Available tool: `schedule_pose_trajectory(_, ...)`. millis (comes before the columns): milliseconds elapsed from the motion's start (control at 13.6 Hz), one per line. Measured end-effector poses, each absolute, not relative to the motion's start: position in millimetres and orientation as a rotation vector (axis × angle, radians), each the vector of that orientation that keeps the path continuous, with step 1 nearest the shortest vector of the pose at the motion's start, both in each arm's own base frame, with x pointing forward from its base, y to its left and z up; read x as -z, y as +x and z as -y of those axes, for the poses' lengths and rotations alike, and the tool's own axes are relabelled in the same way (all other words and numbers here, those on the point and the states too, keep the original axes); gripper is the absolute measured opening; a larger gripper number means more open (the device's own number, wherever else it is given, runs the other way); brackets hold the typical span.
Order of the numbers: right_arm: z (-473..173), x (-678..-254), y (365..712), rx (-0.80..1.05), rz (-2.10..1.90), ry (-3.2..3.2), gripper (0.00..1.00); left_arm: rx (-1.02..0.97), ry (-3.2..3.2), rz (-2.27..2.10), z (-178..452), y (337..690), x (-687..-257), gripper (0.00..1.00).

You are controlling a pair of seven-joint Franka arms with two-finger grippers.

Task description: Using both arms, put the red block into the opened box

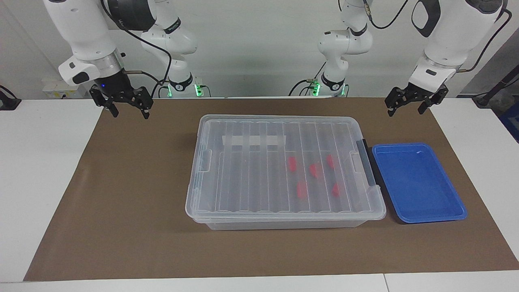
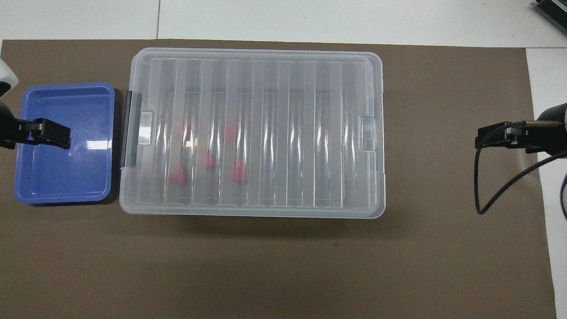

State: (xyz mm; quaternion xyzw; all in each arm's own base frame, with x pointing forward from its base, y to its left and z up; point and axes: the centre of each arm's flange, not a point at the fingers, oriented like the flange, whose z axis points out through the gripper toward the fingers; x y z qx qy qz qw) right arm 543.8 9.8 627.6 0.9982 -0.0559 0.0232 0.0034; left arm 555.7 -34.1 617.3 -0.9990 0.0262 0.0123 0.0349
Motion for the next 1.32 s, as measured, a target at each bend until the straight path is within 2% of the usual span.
schedule_pose_trajectory(294,-8,-652,546,-0.066,0.178,3.125,0.99,-0.038,-3.070,-0.080,34,556,-617,1.00)
schedule_pose_trajectory(735,-11,-641,546,0.051,0.168,3.122,1.00,-0.038,-3.070,-0.081,34,556,-617,1.00)
schedule_pose_trajectory(1324,-14,-636,545,0.073,0.180,3.119,1.00,-0.044,-3.079,-0.090,38,555,-615,1.00)
